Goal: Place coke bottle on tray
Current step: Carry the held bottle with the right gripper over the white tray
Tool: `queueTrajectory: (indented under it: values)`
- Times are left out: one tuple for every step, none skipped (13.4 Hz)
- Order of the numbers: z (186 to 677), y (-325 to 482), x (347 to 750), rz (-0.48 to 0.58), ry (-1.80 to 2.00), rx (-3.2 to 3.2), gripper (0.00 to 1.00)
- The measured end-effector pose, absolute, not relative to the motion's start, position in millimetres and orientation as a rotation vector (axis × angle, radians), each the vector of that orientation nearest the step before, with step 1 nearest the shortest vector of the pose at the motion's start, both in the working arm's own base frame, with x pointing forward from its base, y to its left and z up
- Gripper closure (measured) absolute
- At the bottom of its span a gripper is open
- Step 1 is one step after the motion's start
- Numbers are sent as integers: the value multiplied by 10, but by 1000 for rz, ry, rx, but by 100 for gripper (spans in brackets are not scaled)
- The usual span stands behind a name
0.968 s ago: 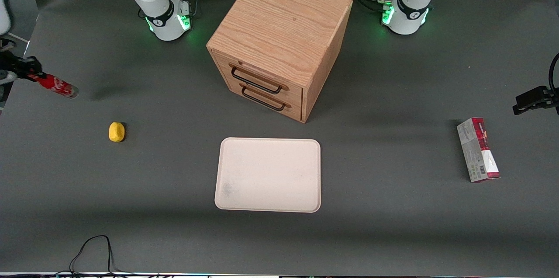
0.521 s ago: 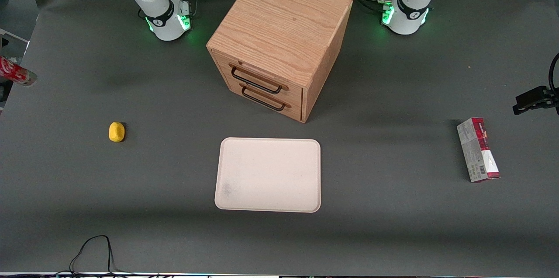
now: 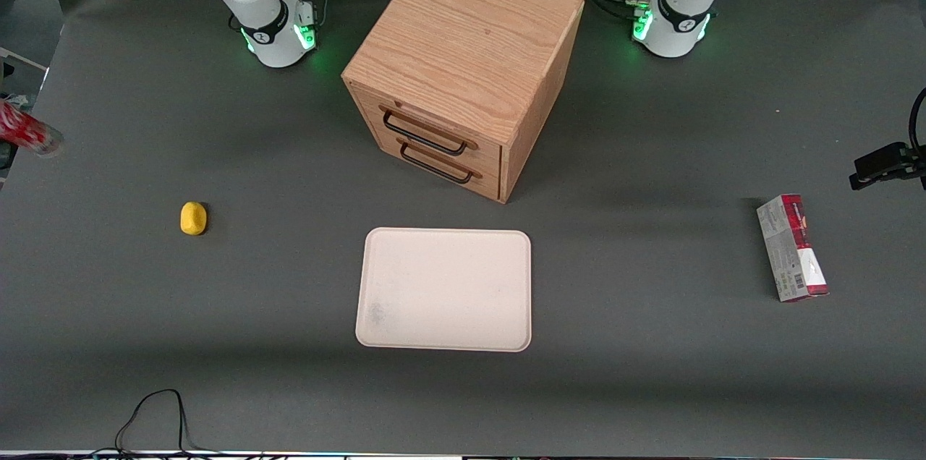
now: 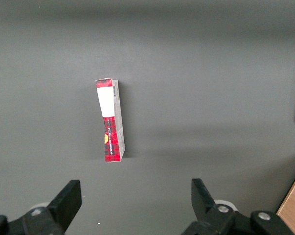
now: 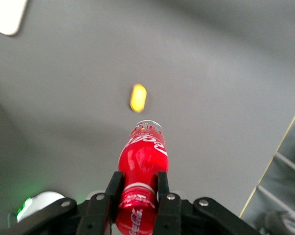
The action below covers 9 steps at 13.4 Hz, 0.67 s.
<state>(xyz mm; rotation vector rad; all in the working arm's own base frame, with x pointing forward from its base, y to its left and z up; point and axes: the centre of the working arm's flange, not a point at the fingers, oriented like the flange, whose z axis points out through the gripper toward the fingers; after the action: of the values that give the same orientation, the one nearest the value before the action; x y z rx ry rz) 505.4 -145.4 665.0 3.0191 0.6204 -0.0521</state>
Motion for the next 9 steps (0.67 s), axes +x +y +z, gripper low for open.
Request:
queueTrajectory:
  values:
    - [6671,-1068,5305,-38,690,2989,67]
    - [6679,-680,5535,-25,754,2966,67]
    - [6661,-320,5732,-26,801,2955,67]
    - [6627,33,5913,-23,843,2948,67]
    - [6571,364,6067,-14,875,2947,67]
    - [6478,694,6197,-12,889,2959,67]
    - [6349,1003,6309,-16,883,2981,67]
    - [6207,1270,6399,-24,867,3008,67]
    - [6044,1524,6482,-33,848,3036,67]
